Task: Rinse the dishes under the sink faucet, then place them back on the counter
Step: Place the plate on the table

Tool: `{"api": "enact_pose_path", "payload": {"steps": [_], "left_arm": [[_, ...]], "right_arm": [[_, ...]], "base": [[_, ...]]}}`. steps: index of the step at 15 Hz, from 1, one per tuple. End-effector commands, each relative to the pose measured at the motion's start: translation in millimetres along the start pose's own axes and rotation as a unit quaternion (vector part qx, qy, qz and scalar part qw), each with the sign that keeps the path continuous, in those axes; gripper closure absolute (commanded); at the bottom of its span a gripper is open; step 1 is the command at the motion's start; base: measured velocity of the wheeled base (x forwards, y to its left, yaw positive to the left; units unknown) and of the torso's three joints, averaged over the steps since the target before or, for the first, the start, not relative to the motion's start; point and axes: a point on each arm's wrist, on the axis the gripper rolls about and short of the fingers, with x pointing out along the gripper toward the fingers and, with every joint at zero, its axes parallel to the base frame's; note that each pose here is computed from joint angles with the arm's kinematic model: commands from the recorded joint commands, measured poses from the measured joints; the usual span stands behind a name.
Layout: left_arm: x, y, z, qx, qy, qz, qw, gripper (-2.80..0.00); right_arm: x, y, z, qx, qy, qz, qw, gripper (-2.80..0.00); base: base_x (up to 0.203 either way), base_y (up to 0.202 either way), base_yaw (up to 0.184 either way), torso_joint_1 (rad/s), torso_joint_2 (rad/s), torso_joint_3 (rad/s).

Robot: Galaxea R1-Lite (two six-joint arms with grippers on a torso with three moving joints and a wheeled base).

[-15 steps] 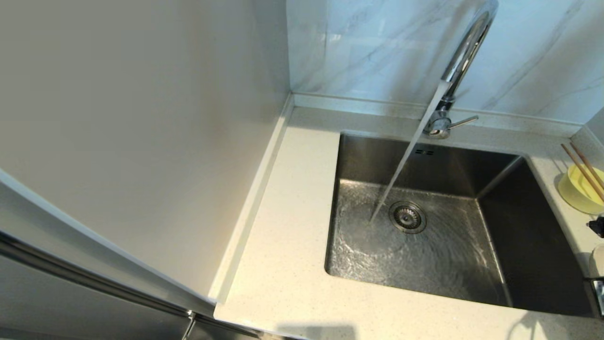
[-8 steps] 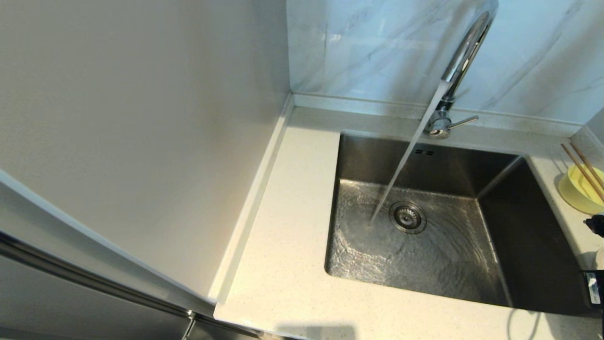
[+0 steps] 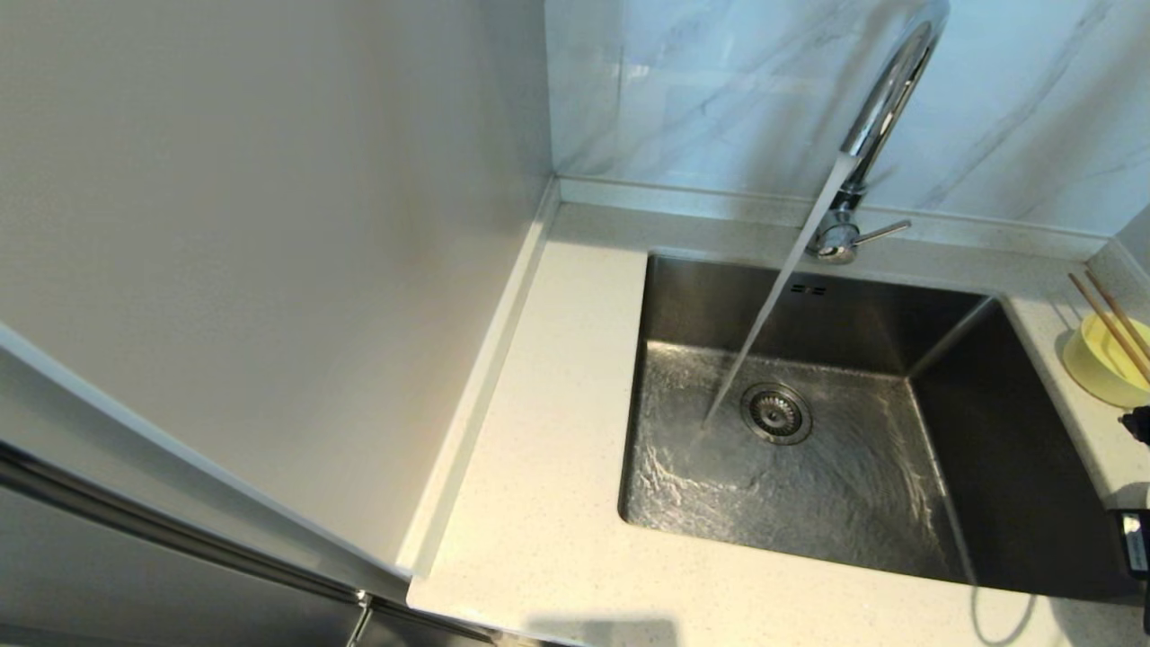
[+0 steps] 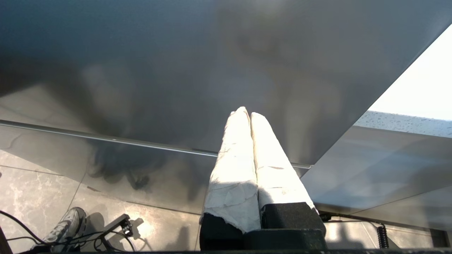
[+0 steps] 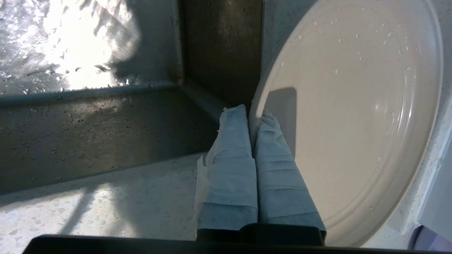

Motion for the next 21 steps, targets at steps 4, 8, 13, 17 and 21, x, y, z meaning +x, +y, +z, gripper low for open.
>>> {"api": "enact_pose_path", "payload": {"steps": [4,8,13,17,21], "left_arm": [[0.0,0.0,0.0,0.000,0.000,0.000,1.0000,0.00],[0.0,0.0,0.0,0.000,0.000,0.000,1.0000,0.00],[0.0,0.0,0.0,0.000,0.000,0.000,1.0000,0.00],[0.0,0.0,0.0,0.000,0.000,0.000,1.0000,0.00],[0.0,0.0,0.0,0.000,0.000,0.000,1.0000,0.00]], "right_arm": [[3.5,-0.4,0.6,0.000,0.006,-0.003,1.000,0.00],[6.4,-3.1,1.3,0.006,0.005,-0.009,1.000,0.00],[9.5,-2.8,2.2,0.002,0.001,-0.011,1.000,0.00],[10.0,-4.5,3.4,0.005,0.000,-0.015,1.000,0.00],[10.3,-4.3,2.2,0.001,0.002,-0.015,1.000,0.00]], "base": [[0.000,0.000,0.000,0.000,0.00,0.000],[0.000,0.000,0.000,0.000,0.00,0.000],[0.000,0.000,0.000,0.000,0.00,0.000],[0.000,0.000,0.000,0.000,0.00,0.000],[0.000,0.000,0.000,0.000,0.00,0.000]]}}
